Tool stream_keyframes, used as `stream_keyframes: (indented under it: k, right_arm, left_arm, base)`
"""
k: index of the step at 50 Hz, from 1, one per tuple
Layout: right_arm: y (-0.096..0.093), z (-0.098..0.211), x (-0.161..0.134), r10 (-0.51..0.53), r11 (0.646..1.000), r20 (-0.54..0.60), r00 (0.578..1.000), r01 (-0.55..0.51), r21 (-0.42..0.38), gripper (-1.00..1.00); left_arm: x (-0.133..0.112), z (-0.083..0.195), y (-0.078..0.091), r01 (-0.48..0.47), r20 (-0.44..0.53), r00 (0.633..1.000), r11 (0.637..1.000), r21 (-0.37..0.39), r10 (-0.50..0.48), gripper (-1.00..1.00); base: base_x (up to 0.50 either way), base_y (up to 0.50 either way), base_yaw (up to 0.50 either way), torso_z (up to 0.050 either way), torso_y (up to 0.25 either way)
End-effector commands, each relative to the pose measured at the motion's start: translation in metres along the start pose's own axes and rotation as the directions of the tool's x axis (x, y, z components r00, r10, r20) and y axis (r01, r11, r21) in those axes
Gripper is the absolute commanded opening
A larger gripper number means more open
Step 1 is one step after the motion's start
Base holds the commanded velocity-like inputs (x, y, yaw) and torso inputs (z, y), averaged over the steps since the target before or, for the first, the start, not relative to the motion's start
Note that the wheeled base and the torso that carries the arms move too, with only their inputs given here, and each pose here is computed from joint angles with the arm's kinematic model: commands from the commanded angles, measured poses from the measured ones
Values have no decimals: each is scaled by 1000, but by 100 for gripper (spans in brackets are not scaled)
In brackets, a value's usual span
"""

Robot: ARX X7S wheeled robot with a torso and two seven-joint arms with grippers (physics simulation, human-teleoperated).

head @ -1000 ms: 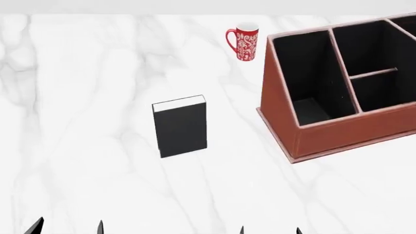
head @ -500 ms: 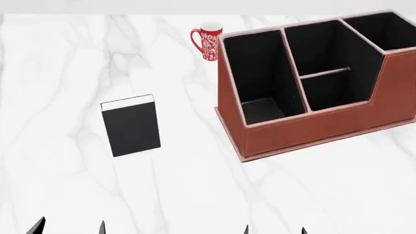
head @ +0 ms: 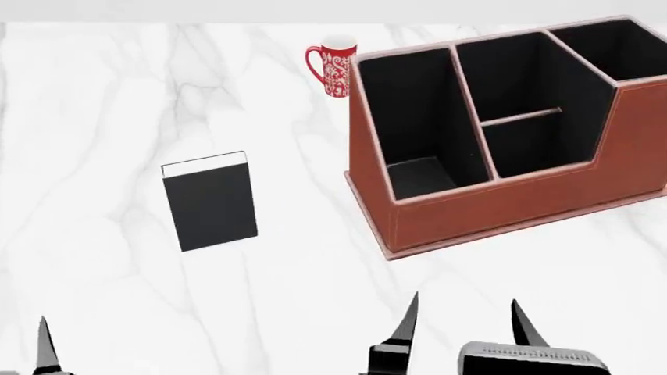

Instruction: Pick up the book and place it in the right compartment of the caddy.

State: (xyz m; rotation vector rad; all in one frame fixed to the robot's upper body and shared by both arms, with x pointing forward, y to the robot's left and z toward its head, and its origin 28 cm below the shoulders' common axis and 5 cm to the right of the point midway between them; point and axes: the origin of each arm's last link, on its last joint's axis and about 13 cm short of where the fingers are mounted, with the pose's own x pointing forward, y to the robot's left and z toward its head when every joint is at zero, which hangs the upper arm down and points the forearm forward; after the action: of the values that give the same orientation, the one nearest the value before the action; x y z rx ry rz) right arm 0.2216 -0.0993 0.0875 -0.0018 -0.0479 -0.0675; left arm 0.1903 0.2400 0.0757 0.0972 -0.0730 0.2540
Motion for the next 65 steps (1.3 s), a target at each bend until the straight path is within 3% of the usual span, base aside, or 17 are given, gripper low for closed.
stream_keyframes:
  k: [1,3,9,14,15,17,29,32,37,42,65]
  right_arm:
    - [-3,52,15,-28,1000,62,998,28,-3,100]
    - [-3,55,17,-31,1000,69,997,31,-4,100]
    - [1,69,30,-38,999,69,997,38,2,100]
    - [2,75,35,-47,999,70,996,47,7,100]
    - [3,81,40,-59,998,72,996,58,10,100]
    - [4,83,40,-61,998,74,995,60,6,100]
    - [7,106,55,-70,998,101,992,70,6,100]
    - [8,111,58,-68,998,105,992,68,0,100]
    - [9,120,64,-62,998,102,993,63,2,100]
    - [9,125,62,-16,1000,114,993,15,5,100]
    - [8,154,65,-11,1000,132,991,10,6,100]
  left_arm:
    - [-22,45,57,-330,48,944,943,40,328,100]
    - [-25,46,62,-355,50,934,934,39,353,100]
    - [-55,63,113,-600,78,800,795,94,595,100]
    - [-64,67,125,-644,78,765,757,114,639,100]
    - [-70,68,134,-678,76,735,726,115,674,100]
    - [-72,69,137,-684,74,729,721,112,680,100]
    - [-120,80,182,-834,85,549,537,128,831,100]
    - [-129,82,189,-849,88,526,514,125,846,100]
    - [-137,85,194,-861,91,506,496,115,857,100]
    - [-131,79,190,-853,85,519,510,115,850,100]
    - [-129,82,188,-844,99,535,525,113,839,100]
  base:
    - [0,0,0,0,0]
    - [0,0,0,0,0]
    - [0,0,0,0,0]
    - [0,0,0,0,0]
    - [0,0,0,0,0]
    - [0,0,0,0,0]
    - [0,0,0,0,0]
    - [0,0,0,0,0]
    - [0,0,0,0,0]
    - [391,0,0,0,0]
    - [500,0,0,0,0]
